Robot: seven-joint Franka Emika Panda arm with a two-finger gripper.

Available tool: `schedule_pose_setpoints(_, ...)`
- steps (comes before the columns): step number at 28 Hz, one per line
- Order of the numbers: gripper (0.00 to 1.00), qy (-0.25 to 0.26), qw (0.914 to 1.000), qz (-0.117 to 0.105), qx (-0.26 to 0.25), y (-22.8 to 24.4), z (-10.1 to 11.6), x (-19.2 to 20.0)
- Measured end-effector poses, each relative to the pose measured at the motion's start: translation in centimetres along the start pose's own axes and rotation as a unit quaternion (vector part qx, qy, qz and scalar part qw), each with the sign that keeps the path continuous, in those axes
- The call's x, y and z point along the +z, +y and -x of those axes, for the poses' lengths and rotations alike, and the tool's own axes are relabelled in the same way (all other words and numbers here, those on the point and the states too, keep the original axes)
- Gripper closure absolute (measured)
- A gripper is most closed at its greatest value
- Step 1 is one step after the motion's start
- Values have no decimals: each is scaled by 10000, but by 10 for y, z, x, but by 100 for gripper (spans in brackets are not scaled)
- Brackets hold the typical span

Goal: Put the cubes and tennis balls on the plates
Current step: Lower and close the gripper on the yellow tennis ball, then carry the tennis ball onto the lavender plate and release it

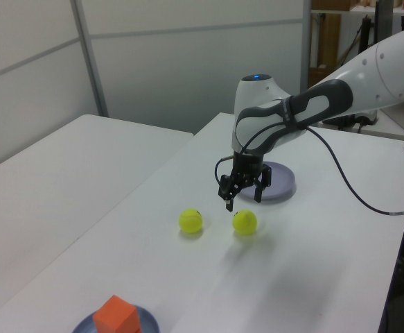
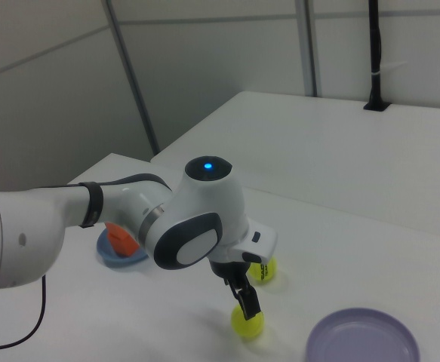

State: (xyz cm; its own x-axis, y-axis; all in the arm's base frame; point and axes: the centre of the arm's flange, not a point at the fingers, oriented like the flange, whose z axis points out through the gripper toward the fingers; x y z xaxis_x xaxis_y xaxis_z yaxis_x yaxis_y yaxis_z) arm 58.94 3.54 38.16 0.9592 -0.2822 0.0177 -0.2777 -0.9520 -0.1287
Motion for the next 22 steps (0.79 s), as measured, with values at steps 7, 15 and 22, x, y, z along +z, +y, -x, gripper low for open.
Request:
schedule_pose_setpoints(7,0,-26,10000,60,72,8,-6,19)
schedule_pose_setpoints(15,0,-172,9997,145,99,11,-7,44)
schedule_pose_setpoints(22,12,-64,9998,149,107,12,-12,55)
